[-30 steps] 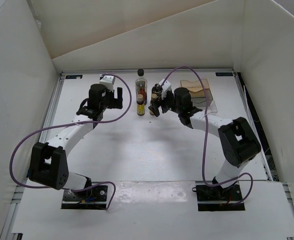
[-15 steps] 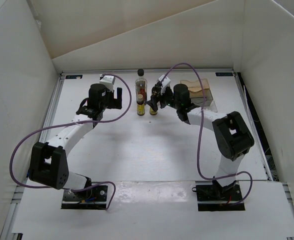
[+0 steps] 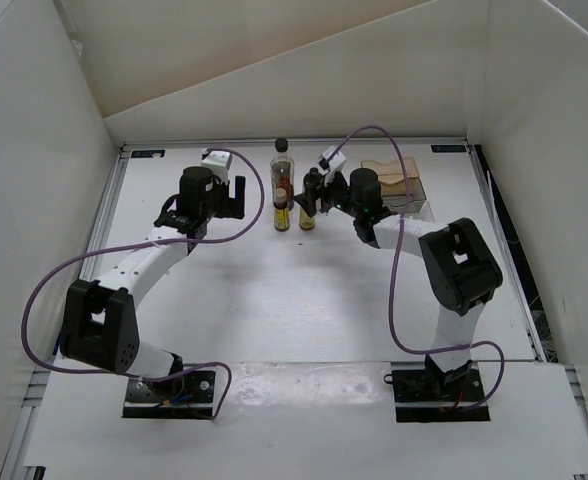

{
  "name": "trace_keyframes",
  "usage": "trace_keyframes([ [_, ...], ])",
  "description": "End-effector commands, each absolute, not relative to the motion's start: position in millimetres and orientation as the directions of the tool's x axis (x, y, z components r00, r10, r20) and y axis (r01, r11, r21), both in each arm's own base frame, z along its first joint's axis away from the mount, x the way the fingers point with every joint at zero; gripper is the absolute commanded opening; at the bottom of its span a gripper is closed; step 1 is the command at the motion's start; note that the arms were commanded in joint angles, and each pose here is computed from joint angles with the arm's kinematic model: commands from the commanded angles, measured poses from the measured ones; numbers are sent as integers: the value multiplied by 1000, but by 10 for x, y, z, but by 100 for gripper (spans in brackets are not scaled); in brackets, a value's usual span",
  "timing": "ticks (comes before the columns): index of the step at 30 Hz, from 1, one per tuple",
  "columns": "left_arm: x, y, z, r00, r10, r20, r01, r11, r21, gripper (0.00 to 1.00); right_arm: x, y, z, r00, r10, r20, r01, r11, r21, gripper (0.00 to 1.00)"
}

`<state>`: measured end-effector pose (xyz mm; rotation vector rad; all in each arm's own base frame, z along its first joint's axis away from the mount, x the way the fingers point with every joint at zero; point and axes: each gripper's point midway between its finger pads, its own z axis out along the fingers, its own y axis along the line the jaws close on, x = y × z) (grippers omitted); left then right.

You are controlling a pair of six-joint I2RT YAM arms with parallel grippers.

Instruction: Organize the condiment bottles

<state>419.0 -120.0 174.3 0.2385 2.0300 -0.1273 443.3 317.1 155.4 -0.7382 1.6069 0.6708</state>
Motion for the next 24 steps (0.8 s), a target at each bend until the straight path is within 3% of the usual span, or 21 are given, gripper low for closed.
trace_keyframes([
  [1, 4276, -1225, 2005, -386, 101, -917, 235, 972, 8, 100, 4481, 3221, 1680, -72, -46, -996, -774, 632, 27, 77],
  [17, 4247, -1219, 1901, -407, 101, -908, 233, 973, 4, 100, 4441, 3239, 1482, -139, -17, -990, -769, 632, 97, 66],
  [24, 4234, -1221, 1871, -410, 98, -907, 231, 973, 1, 100, 4418, 3232, 1396, -154, -29, -988, -767, 633, 101, 52],
])
